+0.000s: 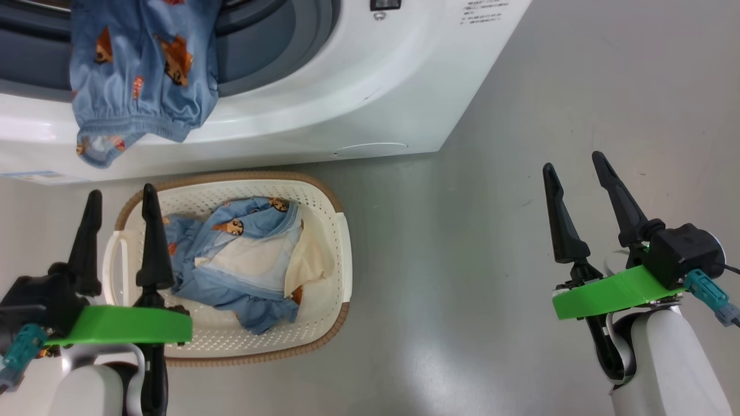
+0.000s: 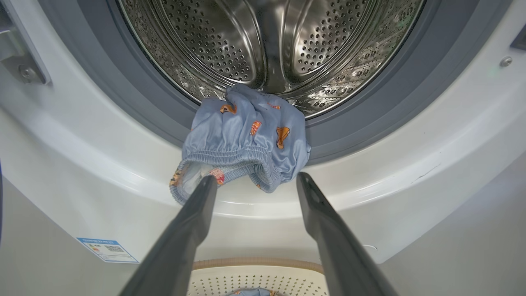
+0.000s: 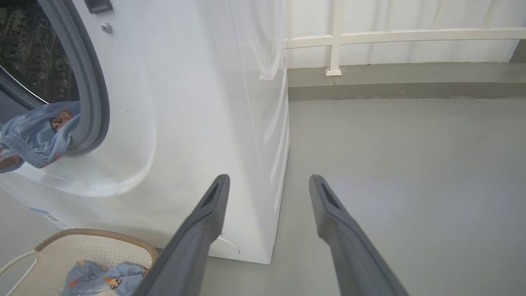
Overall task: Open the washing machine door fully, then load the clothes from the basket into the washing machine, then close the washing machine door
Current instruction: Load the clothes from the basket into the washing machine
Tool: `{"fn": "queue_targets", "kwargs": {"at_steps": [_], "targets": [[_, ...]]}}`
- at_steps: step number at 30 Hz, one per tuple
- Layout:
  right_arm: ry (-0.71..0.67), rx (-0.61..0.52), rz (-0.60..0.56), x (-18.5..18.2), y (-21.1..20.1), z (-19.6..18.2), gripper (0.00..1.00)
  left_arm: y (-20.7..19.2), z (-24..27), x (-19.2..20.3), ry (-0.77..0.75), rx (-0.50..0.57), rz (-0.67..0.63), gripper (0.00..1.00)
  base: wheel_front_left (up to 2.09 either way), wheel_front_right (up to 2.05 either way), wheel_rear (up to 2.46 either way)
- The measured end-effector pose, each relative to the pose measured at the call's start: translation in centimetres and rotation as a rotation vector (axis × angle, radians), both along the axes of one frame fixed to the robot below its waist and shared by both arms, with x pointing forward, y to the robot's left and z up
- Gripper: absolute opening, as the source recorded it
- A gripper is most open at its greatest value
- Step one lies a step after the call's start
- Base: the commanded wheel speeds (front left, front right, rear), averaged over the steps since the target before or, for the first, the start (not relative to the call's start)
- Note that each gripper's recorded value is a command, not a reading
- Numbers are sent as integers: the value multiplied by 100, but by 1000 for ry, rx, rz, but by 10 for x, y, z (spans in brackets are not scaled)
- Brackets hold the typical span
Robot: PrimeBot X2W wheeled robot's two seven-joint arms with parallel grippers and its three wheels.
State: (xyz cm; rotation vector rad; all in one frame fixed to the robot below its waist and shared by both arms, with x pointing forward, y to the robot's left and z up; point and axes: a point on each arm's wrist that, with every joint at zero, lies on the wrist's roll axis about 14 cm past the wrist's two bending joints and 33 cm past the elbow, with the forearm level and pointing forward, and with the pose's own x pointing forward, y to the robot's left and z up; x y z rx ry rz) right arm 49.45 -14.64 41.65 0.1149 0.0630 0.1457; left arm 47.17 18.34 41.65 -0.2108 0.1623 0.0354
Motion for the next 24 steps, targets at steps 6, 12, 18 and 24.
{"fn": "queue_targets", "kwargs": {"at_steps": [6,12,18,24], "targets": [[3,1,2,0,1,-1,100,1,2,-2,3,-5,7,100,0,0,0],[4,1,2,0,1,-2,100,1,2,-2,7,-7,10,100,0,0,0],[9,-2,-4,-1,-2,-4,100,1,0,0,12,-18,10,100,0,0,0],[17,-6,-16,-3,-7,-6,100,-3,-4,7,34,-21,-9,100,0,0,0]]}}
